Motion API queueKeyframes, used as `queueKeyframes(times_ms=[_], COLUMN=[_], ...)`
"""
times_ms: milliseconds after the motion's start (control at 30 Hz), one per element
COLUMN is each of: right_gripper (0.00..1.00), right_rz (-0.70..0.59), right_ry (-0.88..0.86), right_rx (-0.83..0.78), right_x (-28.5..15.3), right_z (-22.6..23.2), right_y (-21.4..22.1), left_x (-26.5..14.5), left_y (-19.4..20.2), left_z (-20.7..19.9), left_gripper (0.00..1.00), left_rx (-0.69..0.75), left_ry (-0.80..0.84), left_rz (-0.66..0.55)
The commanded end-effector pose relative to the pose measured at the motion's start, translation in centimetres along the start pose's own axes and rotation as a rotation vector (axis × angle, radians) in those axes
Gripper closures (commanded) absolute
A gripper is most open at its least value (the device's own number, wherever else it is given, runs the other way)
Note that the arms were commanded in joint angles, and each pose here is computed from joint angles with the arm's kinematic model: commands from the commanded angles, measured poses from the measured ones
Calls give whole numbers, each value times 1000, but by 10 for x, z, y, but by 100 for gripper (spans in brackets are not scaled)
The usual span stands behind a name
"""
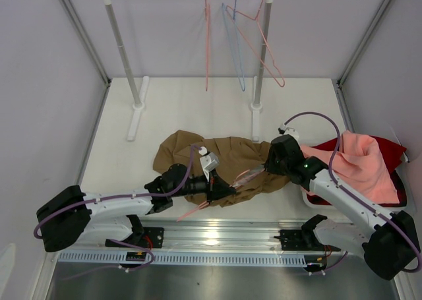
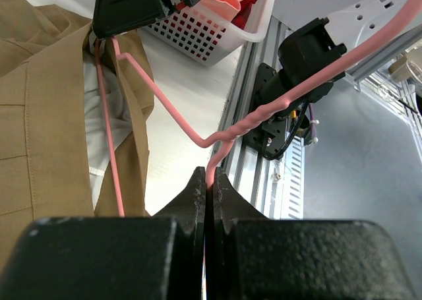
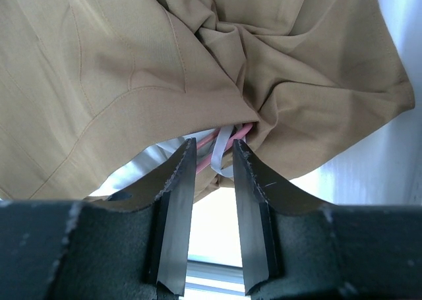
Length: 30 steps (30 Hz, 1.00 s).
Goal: Place the skirt on the hanger
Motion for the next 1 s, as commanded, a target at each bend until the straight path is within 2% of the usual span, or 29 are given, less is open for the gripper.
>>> queueKeyframes(times_ms=[0, 167, 333, 600, 767, 867, 900, 967], right_gripper=[66, 66, 58, 56, 59, 64, 70, 75], right_rz=[-22, -10, -4, 23, 33, 31, 29, 29], right_ry=[27, 33, 37, 36, 48, 55, 59, 53], right_rx=[7, 8, 8, 10, 14, 13, 18, 12], right_x=[-5, -5, -5, 2, 5, 5, 5, 3], right_z=[1, 0, 1, 6, 5, 3, 2, 1], right_y=[-12, -9, -11, -13, -12, -14, -16, -18], left_x=[4, 8, 9, 15, 18, 19, 20, 20], left_y=[-35, -33, -35, -33, -32, -32, -33, -33], left_z=[-22, -20, -19, -16, -15, -16, -16, -16], left_gripper=[100, 100, 100, 100, 100, 100, 100, 100], left_rx=[105, 99, 103, 102, 96, 96, 97, 99], left_ry=[112, 109, 104, 102, 105, 115, 115, 116], left_rz=[-140, -138, -154, -151, -155, -163, -166, -165])
Point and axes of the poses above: each gripper's point midway between its finger pads, its own x axis out along the fingers, its own z axis along the line the jaws close on, y = z × x, the point moved 8 cm from there along -x, back along the fingers, and after that the axes turned 3 degrees about -x, right-handed, at the moved point
